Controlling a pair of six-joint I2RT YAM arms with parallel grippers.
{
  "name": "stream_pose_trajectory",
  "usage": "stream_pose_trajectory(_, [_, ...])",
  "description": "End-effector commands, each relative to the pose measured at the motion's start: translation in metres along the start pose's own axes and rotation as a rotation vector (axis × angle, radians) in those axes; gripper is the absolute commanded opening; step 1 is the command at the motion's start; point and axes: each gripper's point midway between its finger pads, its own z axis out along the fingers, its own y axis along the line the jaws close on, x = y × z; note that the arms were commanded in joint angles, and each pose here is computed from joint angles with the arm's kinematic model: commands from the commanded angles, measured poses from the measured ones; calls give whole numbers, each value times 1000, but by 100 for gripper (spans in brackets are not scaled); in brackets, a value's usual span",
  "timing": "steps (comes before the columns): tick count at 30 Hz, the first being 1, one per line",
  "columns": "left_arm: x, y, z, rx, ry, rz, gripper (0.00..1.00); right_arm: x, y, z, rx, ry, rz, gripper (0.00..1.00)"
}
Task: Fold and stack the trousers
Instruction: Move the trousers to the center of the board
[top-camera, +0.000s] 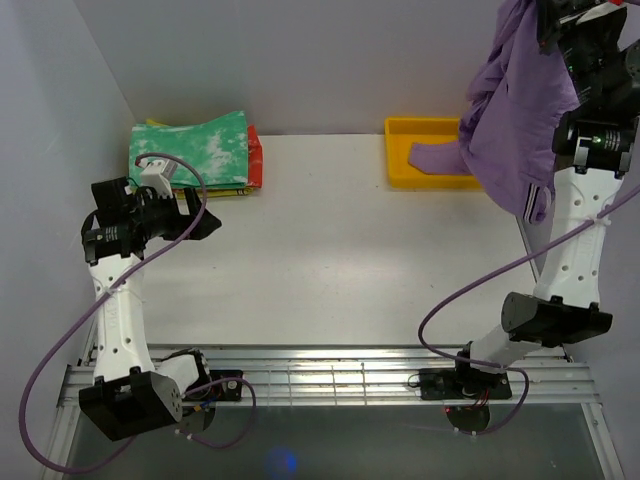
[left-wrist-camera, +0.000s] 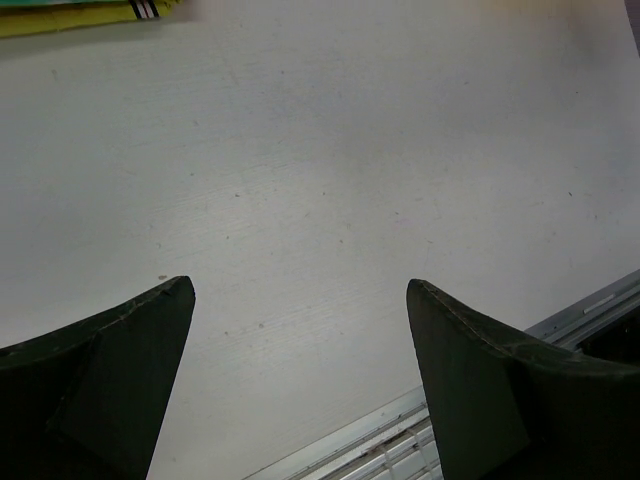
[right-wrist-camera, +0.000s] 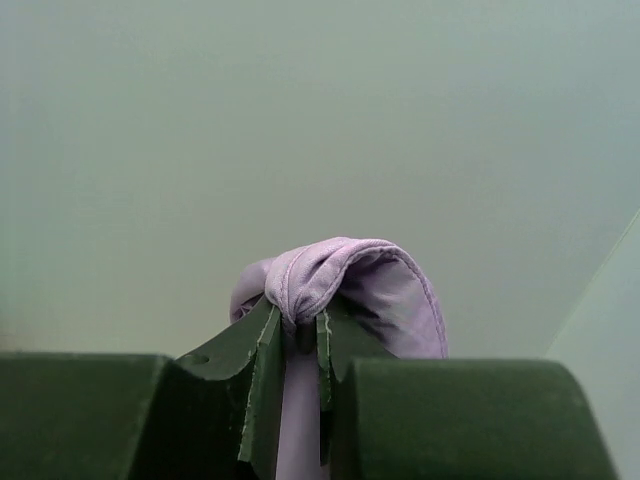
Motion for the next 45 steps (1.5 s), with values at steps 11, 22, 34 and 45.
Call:
stream_pose_trajectory(11, [-24,-45,-33,102,-126,121,98,-127,67,-69,-193,-300,32,8])
stream_pose_trajectory(22, [-12,-39,-17,158,-92,173,98,154,203,-119,-303,352,503,8])
stream_pose_trajectory(34, [6,-45,7,310,-12,286,96,300,255,-156,-480,830,481,79])
stream_pose_trajectory(45, [10,-75,54,413,99,365,96,357,151,-298,-357,1162,306,98])
